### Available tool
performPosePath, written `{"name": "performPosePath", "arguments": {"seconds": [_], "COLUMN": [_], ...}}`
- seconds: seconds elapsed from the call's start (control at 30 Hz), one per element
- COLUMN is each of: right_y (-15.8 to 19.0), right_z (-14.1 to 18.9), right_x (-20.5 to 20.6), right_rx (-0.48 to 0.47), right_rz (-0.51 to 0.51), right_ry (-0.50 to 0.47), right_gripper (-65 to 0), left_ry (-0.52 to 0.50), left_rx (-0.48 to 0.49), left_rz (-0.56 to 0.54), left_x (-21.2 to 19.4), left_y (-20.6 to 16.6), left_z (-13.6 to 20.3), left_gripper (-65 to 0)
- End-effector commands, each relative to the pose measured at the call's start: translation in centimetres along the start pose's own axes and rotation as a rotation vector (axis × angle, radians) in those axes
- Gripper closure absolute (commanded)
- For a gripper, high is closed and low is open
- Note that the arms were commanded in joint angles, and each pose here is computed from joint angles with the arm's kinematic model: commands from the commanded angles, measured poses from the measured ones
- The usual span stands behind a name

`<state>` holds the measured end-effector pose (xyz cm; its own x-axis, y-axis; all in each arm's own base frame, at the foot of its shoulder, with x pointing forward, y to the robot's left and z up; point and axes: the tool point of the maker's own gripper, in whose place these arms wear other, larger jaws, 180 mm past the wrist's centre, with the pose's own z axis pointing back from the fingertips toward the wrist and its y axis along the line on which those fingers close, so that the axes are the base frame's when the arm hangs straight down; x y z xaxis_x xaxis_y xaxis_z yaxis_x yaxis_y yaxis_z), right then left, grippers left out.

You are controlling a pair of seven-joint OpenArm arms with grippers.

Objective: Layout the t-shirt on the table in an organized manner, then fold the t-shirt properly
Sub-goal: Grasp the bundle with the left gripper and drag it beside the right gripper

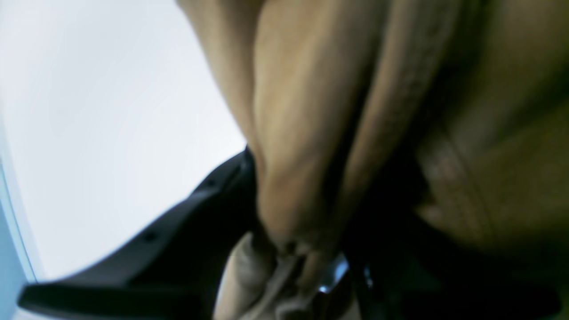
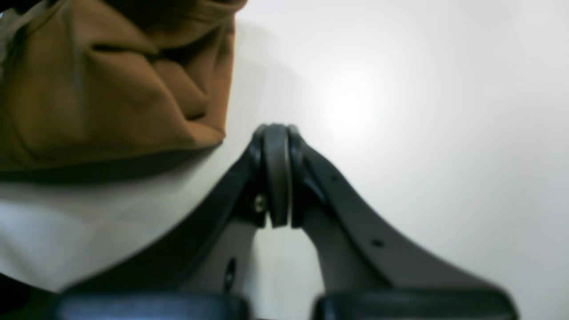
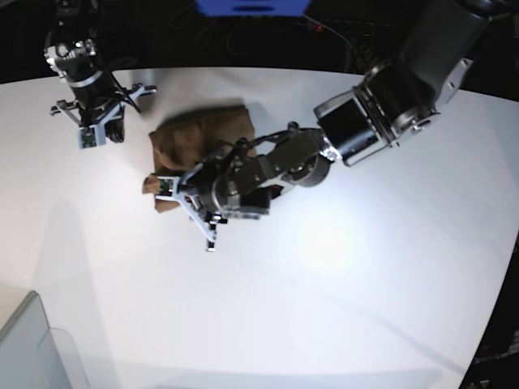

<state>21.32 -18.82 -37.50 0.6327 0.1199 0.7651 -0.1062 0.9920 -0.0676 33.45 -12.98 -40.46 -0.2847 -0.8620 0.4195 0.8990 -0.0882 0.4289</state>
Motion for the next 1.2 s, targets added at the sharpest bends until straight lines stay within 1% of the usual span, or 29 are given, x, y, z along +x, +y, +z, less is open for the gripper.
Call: {"name": "performPosePath", "arguments": {"seconds": [0.0,0.13,0.2,0.23,0.3,0.4,0.5,0.57,0.63,0.8,0.93,1.0,1.17], "right_y": [0.2,0.4,0.5,0.5,0.5,0.5,0.5,0.5,0.5,0.5,1.2,1.3,3.1], "right_z": [0.2,0.1,0.0,0.0,0.0,0.0,0.0,0.0,0.0,0.0,-0.1,-0.3,-0.5], "right_x": [1.1,1.3,1.3,1.3,1.3,1.3,1.3,1.3,1.3,1.3,1.6,2.0,2.3], "right_rx": [0.008,0.013,0.014,0.014,0.014,0.014,0.014,0.014,0.014,0.014,0.021,0.021,0.062], "right_rz": [0.001,-0.004,-0.003,-0.003,-0.003,-0.003,-0.003,-0.003,-0.003,-0.005,-0.034,-0.040,-0.047], "right_ry": [-0.042,-0.047,-0.047,-0.047,-0.047,-0.047,-0.049,-0.049,-0.049,-0.050,-0.062,-0.073,-0.079], "right_gripper": [0.0,0.0,0.0,0.0,0.0,0.0,0.0,0.0,0.0,0.0,0.0,0.0,0.0], "left_ry": [-0.023,-0.023,-0.034,-0.040,-0.045,-0.026,0.029,0.039,0.037,-0.045,-0.106,-0.126,-0.122], "left_rx": [0.047,0.077,0.057,0.036,0.002,0.030,0.055,0.065,0.100,0.224,0.334,0.366,0.370], "left_rz": [-0.030,-0.072,-0.106,-0.129,-0.186,-0.221,-0.248,-0.255,-0.226,-0.116,-0.063,-0.037,-0.010], "left_x": [1.3,1.8,2.2,2.5,2.9,2.8,2.2,2.0,1.9,3.1,3.9,3.9,2.6], "left_y": [2.0,2.6,2.2,1.9,1.2,1.7,2.1,2.5,3.8,7.7,10.8,11.4,10.3], "left_z": [0.7,1.1,1.5,1.7,2.1,2.3,2.2,2.3,2.8,5.9,9.1,10.1,10.6], "left_gripper": [-13.4,-13.5,-15.7,-18.7,-26.8,-35.9,-42.0,-42.8,-42.8,-42.8,-42.8,-42.8,-42.8]}}
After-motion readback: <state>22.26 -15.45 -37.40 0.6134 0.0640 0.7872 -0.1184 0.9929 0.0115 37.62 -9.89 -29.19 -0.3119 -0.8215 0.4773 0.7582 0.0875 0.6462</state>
